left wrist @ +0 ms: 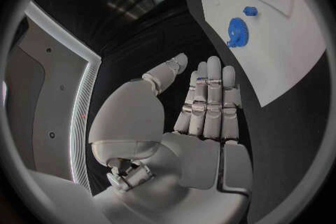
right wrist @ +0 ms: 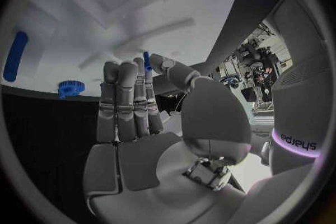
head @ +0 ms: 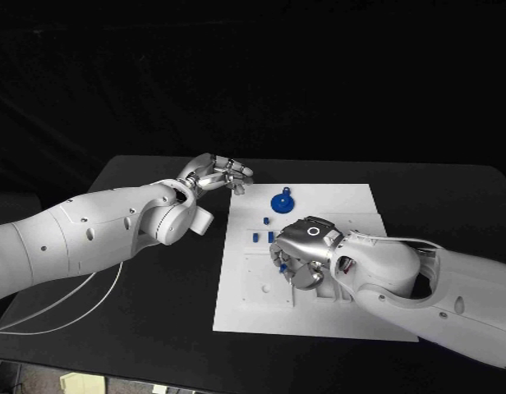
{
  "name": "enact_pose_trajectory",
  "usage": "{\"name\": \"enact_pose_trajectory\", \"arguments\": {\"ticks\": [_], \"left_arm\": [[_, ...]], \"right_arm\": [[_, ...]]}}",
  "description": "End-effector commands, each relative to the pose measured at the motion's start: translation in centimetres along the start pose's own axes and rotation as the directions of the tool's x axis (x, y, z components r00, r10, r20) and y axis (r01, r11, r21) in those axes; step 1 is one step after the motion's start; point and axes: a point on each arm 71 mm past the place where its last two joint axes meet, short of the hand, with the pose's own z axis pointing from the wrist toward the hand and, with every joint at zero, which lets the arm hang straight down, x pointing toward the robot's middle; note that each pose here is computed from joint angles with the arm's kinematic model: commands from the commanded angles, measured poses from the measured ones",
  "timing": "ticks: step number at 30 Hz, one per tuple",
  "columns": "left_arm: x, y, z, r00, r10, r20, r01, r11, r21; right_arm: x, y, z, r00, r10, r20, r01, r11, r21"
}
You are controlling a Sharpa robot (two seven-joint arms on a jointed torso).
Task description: Assemble the parts on the task board
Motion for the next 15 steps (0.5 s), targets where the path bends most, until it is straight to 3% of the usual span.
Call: {"name": "enact_pose_trajectory", "arguments": {"ticks": [1, 15], "left_arm": [[0.2, -0.15, 0.04, 1.0, -0.008, -0.012, 0.008, 1.0, 0.008], [0.2, -0.14, 0.05, 1.0, -0.008, -0.014, 0.008, 1.0, 0.007]], "right_arm": [[0.13, 0.01, 0.1, 1.0, -0.016, -0.019, 0.016, 1.0, 0.002], [0.2, 0.04, 0.29, 1.0, -0.016, -0.024, 0.016, 1.0, -0.001]]}}
